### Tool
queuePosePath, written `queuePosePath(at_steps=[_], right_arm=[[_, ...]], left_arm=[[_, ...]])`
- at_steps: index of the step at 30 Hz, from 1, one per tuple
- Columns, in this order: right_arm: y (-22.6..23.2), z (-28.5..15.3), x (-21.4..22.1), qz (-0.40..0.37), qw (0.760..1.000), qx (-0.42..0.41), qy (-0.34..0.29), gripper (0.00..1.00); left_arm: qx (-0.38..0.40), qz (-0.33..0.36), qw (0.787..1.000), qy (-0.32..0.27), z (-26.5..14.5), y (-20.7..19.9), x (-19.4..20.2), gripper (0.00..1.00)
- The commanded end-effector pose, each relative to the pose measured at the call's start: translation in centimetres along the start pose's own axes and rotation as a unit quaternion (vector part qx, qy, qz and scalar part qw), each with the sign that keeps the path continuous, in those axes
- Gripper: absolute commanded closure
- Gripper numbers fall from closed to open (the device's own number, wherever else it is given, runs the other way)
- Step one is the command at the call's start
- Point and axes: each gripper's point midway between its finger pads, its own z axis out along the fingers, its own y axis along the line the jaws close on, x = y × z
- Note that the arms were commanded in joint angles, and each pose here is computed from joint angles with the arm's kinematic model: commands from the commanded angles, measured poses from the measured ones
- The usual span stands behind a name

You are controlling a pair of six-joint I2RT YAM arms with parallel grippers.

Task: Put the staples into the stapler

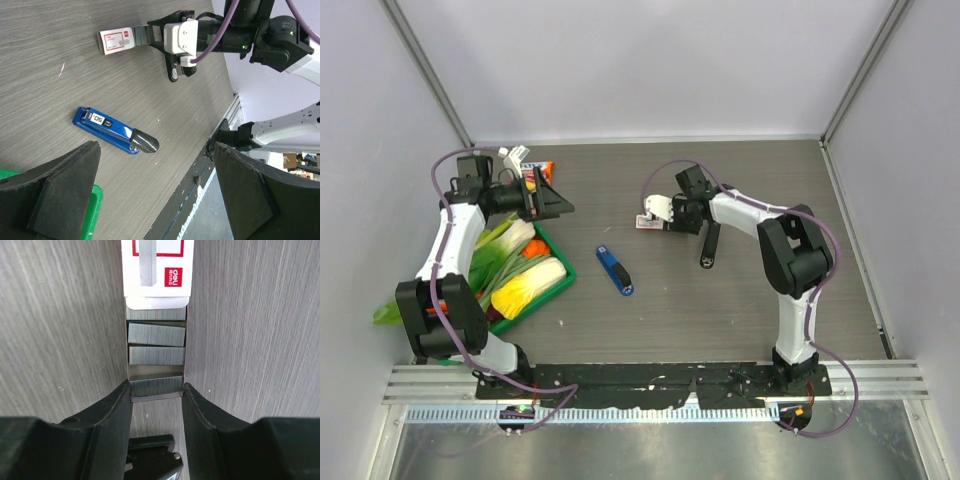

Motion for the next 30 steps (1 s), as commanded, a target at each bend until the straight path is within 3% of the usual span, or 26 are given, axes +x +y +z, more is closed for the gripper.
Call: queuePosePath(at_steps=[1, 14, 25, 30], right_arm=[[-1.9, 0.0, -1.2, -0.047, 0.999, -0.005, -0.005, 0.64], [-4.8, 1.2, -0.3, -0.064, 0.997, 0.038, 0.033, 0.32], [-8.2, -1.7, -0.5, -0.017, 0.985, 0.168, 0.016, 0.31], [-7.6, -3.8, -1.0, 0.013, 0.983, 0.182, -0.005, 0.31]], left_arm=[[0.007, 0.011, 1.000, -0.007, -0.3, -0.2, -0.1, 0.00], [0.015, 0.006, 1.000, -0.010, -0.2, 0.0, 0.1, 0.00], [0.025, -0.004, 1.000, -0.007, 0.1, 0.2, 0.3, 0.00], [0.026, -0.005, 1.000, -0.009, 0.1, 0.1, 0.3, 0.00]])
